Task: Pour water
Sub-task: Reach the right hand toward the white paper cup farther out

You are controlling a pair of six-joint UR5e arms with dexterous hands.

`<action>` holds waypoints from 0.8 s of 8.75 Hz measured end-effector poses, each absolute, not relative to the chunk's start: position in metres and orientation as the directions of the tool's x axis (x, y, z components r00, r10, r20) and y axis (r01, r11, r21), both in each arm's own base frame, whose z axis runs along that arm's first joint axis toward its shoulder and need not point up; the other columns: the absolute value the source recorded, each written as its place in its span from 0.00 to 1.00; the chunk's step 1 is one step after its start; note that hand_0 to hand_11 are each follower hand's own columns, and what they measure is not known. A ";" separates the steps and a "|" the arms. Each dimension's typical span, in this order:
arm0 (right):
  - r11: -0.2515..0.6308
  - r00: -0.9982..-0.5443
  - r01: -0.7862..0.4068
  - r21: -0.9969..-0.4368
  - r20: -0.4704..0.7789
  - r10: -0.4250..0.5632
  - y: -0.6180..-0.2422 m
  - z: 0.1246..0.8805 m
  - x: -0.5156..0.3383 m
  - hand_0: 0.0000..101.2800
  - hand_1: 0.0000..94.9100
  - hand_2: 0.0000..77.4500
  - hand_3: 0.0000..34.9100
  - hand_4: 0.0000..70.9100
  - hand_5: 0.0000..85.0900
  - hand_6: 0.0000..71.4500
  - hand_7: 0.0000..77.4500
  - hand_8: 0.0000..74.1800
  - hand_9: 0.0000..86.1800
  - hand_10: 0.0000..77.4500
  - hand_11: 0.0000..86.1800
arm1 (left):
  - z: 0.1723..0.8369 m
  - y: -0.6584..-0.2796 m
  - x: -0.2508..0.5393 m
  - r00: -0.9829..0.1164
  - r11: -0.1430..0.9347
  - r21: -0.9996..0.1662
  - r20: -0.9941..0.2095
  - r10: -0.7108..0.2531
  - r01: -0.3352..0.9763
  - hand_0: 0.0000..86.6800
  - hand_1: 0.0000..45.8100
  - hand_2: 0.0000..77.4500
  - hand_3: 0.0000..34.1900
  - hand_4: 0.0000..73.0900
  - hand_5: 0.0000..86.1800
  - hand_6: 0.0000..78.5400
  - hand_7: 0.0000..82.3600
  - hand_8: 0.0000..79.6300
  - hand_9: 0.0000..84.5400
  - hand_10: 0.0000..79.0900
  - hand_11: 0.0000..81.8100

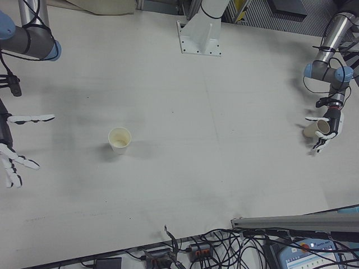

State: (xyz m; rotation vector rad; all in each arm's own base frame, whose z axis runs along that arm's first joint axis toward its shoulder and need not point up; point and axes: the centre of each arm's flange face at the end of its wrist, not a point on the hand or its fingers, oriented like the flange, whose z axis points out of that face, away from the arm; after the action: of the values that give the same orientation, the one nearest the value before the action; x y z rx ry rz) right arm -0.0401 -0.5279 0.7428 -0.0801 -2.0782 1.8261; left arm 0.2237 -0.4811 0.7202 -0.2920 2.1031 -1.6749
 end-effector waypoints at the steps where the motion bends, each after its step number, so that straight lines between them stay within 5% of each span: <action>1: 0.188 -0.910 -0.231 -0.955 0.280 0.305 -0.542 0.720 -0.065 0.69 0.24 0.01 0.01 0.24 0.12 0.10 0.13 0.01 0.01 0.01 0.01 | 0.719 -0.482 0.225 -0.885 0.241 -0.966 -0.191 -0.425 0.093 0.92 0.62 0.04 0.00 0.71 0.42 0.23 0.23 0.12 0.12 0.11 0.19; 2: 0.215 -0.891 -0.269 -0.939 0.327 0.316 -0.549 0.699 -0.083 0.69 0.24 0.01 0.01 0.24 0.12 0.10 0.13 0.01 0.01 0.01 0.01 | 0.719 -0.482 0.225 -0.886 0.238 -0.967 -0.187 -0.425 0.090 0.92 0.63 0.28 0.00 0.70 0.42 0.23 0.23 0.12 0.13 0.11 0.19; 3: 0.225 -0.877 -0.294 -0.929 0.356 0.322 -0.549 0.690 -0.091 0.74 0.28 0.01 0.01 0.24 0.12 0.08 0.13 0.01 0.01 0.01 0.01 | 0.720 -0.482 0.224 -0.886 0.235 -0.968 -0.185 -0.425 0.089 0.92 0.62 0.30 0.00 0.70 0.42 0.23 0.23 0.12 0.13 0.11 0.19; 7: 0.222 -0.833 -0.340 -0.914 0.402 0.380 -0.524 0.709 -0.136 0.66 0.26 0.01 0.01 0.12 0.09 0.02 0.08 0.01 0.01 0.01 0.01 | 0.723 -0.482 0.221 -0.893 0.229 -0.969 -0.182 -0.412 0.092 0.92 0.57 0.44 0.01 0.70 0.43 0.20 0.23 0.12 0.13 0.11 0.21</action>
State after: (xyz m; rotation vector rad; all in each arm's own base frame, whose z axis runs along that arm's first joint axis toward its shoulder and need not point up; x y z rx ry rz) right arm -0.1361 -0.5243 0.7089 -0.0361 -1.9392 1.6652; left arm 0.2211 -0.4819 0.7234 -0.2941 2.1073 -1.7055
